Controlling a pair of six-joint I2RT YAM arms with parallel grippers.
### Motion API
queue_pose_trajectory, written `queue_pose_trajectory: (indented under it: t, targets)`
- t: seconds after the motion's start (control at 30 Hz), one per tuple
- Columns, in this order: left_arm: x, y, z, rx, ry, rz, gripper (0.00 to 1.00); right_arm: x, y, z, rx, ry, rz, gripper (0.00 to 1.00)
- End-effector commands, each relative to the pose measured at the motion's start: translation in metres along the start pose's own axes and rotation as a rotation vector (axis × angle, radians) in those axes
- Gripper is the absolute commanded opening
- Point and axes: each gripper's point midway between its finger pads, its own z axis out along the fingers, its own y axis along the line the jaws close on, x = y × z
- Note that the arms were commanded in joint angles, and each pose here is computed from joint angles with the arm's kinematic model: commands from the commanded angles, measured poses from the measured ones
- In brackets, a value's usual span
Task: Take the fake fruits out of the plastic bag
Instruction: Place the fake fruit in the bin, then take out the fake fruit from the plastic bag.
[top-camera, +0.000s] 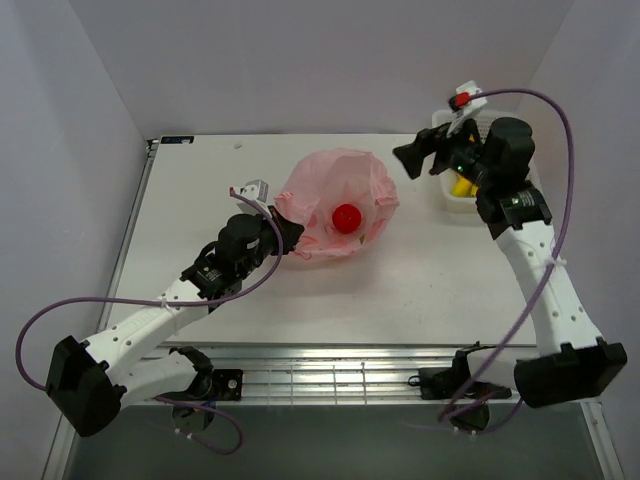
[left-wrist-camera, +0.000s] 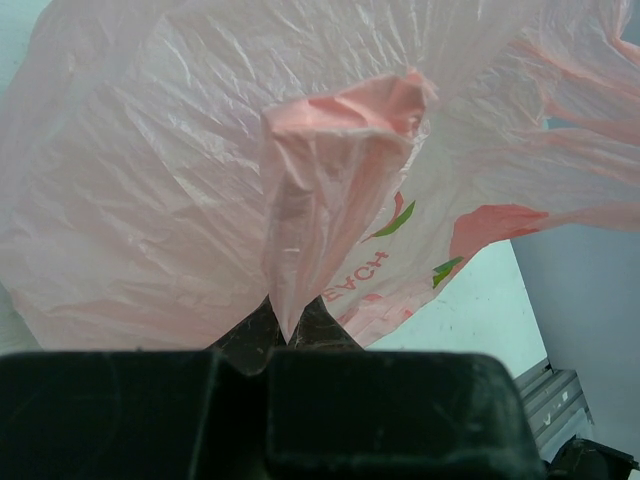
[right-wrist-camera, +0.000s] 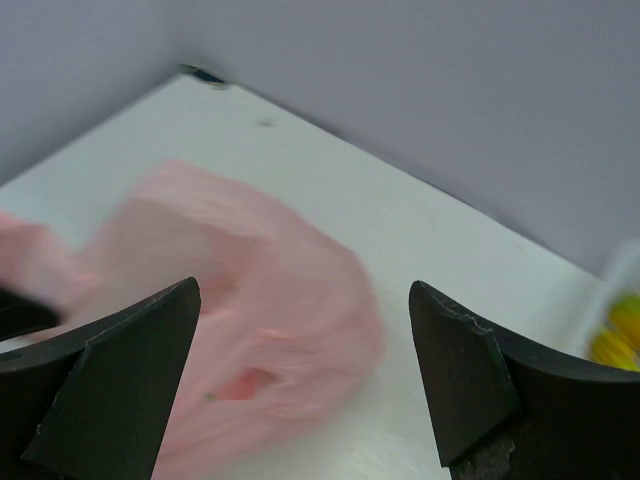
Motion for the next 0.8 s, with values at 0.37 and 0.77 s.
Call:
queue_pose_trajectory:
  t: [0.37,0.77]
  targets:
    - [-0.008,-0.018,-0.006,0.067,-0.008,-0.016,0.0,0.081,0.222,0.004,-0.469,0.228,-0.153,0.9]
    - [-0.005,-0.018,-0.013,0.08,0.003,-0.017,0.0,0.179,0.153,0.098,-0.027,0.426,-0.235,0.9]
